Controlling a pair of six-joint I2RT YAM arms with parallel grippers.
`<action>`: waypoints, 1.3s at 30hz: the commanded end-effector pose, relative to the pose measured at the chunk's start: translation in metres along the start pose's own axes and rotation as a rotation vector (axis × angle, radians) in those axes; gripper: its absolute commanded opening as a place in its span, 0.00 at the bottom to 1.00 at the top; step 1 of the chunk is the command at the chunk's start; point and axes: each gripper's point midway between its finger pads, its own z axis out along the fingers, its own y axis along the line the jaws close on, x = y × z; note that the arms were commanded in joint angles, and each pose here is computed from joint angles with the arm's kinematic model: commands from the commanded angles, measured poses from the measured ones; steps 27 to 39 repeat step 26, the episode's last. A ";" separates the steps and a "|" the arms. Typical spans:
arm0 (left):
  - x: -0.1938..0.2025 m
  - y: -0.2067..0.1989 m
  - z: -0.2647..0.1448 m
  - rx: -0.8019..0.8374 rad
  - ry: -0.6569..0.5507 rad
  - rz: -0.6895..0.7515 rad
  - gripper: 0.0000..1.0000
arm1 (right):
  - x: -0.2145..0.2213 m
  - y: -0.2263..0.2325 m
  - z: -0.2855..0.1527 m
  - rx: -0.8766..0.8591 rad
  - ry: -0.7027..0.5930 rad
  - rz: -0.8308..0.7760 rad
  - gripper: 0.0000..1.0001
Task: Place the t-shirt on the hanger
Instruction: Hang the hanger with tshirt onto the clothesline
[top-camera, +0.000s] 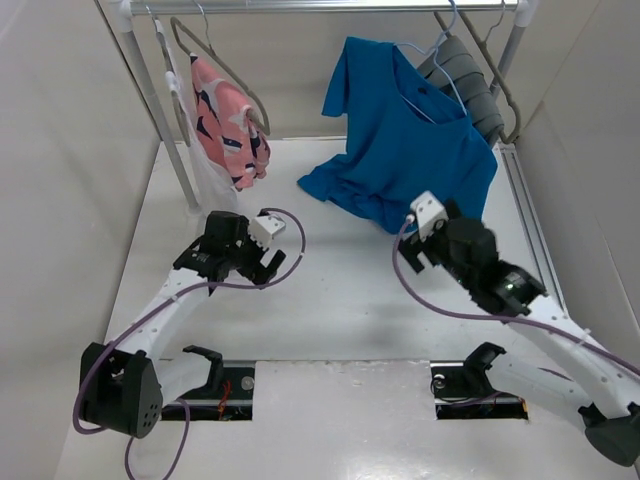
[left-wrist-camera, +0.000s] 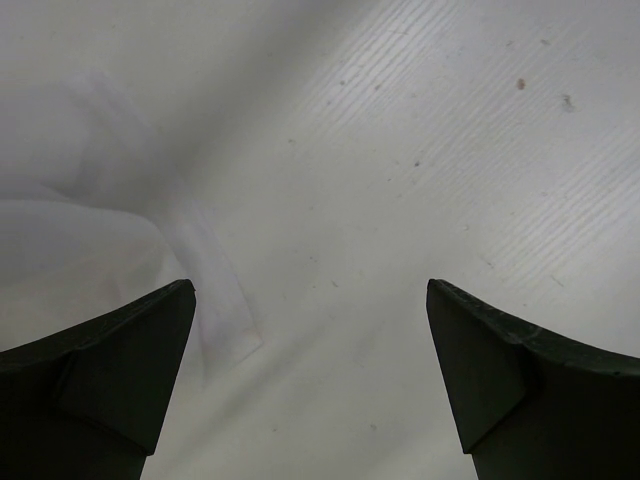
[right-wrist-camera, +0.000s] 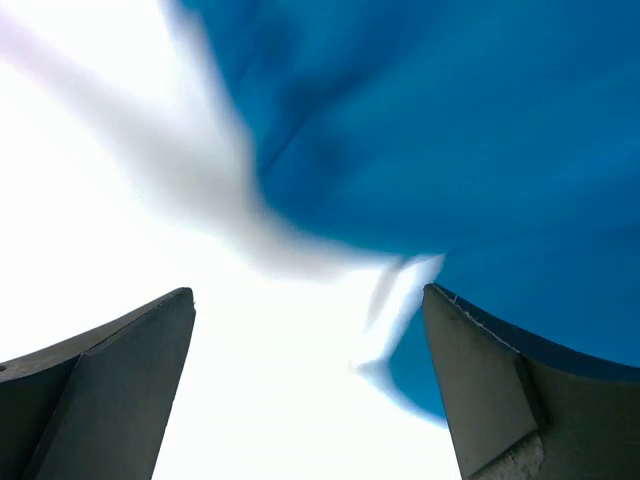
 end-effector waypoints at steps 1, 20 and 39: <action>-0.004 0.021 -0.005 -0.112 -0.054 -0.029 1.00 | 0.081 0.052 0.010 -0.107 0.137 0.158 1.00; 0.005 0.038 -0.012 -0.188 -0.103 -0.078 1.00 | 0.171 0.048 -0.011 0.055 0.195 0.338 1.00; 0.000 0.047 -0.020 -0.221 -0.137 -0.086 1.00 | 0.164 0.037 -0.019 0.096 0.169 0.344 1.00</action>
